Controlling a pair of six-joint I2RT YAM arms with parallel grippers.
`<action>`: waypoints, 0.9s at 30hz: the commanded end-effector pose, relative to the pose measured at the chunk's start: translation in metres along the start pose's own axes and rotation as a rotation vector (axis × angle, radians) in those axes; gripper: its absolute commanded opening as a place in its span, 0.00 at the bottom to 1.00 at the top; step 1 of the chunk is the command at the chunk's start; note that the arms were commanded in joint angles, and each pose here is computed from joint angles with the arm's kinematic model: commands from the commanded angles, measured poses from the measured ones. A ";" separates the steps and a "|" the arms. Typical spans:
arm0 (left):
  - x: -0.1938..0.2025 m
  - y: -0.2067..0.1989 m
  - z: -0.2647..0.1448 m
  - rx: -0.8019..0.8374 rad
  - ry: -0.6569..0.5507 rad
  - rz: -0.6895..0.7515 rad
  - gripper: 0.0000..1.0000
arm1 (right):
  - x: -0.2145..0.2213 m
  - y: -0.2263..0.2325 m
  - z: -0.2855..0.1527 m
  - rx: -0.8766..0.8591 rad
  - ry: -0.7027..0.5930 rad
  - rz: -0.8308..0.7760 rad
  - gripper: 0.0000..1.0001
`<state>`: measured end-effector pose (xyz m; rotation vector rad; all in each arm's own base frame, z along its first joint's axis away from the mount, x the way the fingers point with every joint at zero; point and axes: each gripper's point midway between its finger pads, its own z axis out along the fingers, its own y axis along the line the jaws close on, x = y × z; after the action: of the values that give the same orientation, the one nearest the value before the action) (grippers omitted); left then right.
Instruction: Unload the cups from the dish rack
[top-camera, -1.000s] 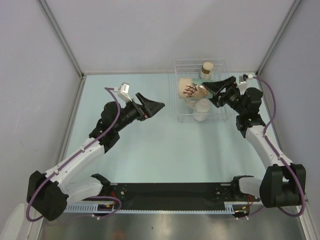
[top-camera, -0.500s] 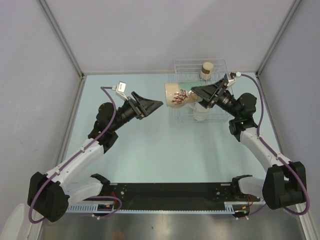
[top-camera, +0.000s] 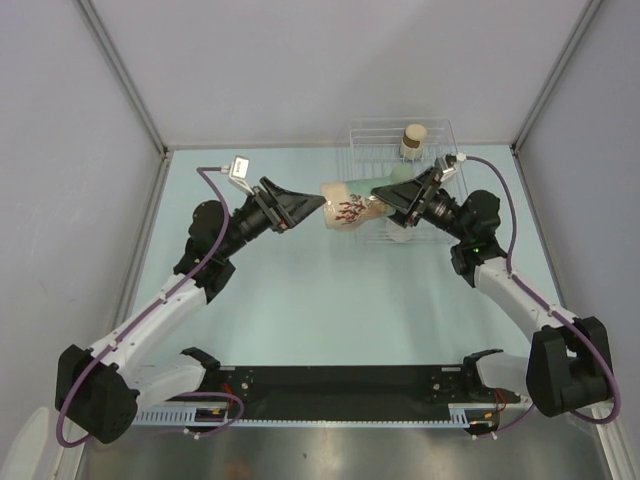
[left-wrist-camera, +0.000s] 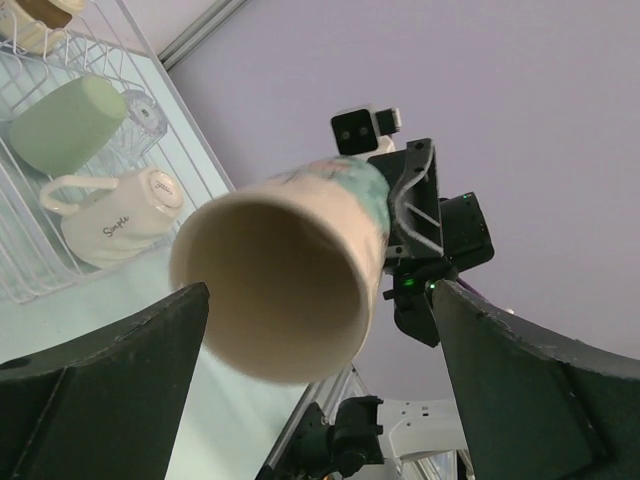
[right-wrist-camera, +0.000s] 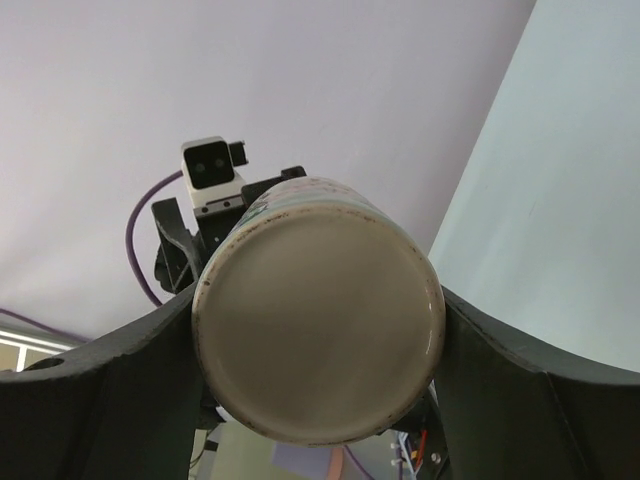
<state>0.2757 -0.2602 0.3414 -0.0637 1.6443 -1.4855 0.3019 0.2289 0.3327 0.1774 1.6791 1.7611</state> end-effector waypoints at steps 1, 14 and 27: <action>-0.013 -0.032 0.004 0.103 -0.013 0.040 1.00 | 0.009 0.036 0.013 -0.127 0.026 -0.090 0.00; 0.001 -0.037 0.007 0.130 0.021 0.036 0.56 | 0.040 0.025 0.043 -0.150 0.130 -0.054 0.00; 0.008 -0.032 0.009 0.133 0.046 0.018 0.00 | 0.066 0.021 0.056 -0.172 0.215 -0.038 0.00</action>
<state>0.2673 -0.2741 0.3502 -0.0645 1.6461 -1.6053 0.2959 0.2968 0.3214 0.0685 1.7016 1.9173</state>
